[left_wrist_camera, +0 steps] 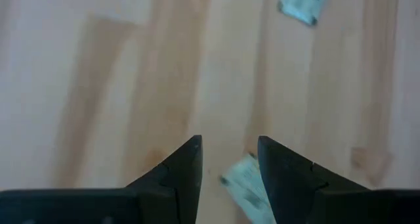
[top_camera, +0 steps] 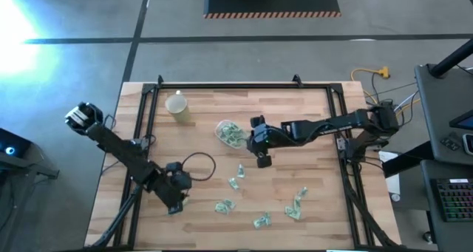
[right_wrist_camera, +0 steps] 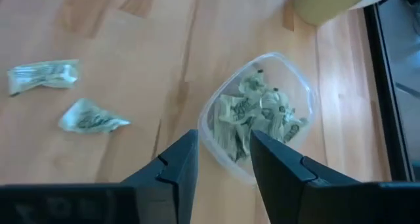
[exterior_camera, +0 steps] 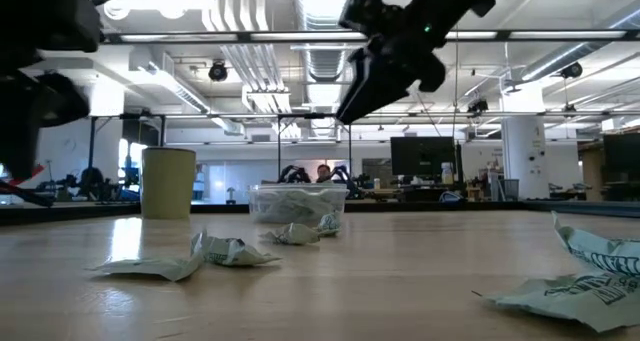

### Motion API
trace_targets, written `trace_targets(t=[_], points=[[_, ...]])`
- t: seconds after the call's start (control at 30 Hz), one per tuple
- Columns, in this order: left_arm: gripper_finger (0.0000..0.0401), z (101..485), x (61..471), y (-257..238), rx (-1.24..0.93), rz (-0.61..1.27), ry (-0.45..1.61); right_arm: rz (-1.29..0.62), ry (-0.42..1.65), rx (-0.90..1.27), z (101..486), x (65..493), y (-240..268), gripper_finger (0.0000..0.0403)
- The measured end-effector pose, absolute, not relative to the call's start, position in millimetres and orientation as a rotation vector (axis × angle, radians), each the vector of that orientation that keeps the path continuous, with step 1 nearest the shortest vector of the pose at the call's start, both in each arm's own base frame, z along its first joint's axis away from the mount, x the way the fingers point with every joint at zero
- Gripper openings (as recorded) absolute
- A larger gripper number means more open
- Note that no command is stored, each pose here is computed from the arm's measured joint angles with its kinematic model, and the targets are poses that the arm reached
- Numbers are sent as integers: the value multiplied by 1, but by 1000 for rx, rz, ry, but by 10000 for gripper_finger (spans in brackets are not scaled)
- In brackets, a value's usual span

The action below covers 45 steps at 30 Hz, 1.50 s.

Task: Pick and place Stevia / Truvia into bins
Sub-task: Put the stevia packet into the transparent container

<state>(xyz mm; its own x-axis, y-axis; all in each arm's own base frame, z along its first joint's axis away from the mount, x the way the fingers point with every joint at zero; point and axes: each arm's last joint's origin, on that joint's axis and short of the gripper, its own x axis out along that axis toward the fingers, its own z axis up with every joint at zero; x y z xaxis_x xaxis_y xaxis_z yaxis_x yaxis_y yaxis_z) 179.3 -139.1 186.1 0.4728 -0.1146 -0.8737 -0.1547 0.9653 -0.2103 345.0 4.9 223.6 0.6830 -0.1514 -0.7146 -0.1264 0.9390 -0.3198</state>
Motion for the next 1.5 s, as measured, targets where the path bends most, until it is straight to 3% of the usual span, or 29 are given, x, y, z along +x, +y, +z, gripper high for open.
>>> trace_targets(t=[0.53, 1.5], points=[[130, 167, 190, -180, -356, 234, 1388, 61, 849, -338, 239, 318, 40, 125], [130, 145, 204, -195, -323, 267, 1471, 60, 871, -328, 237, 316, 41, 117]])
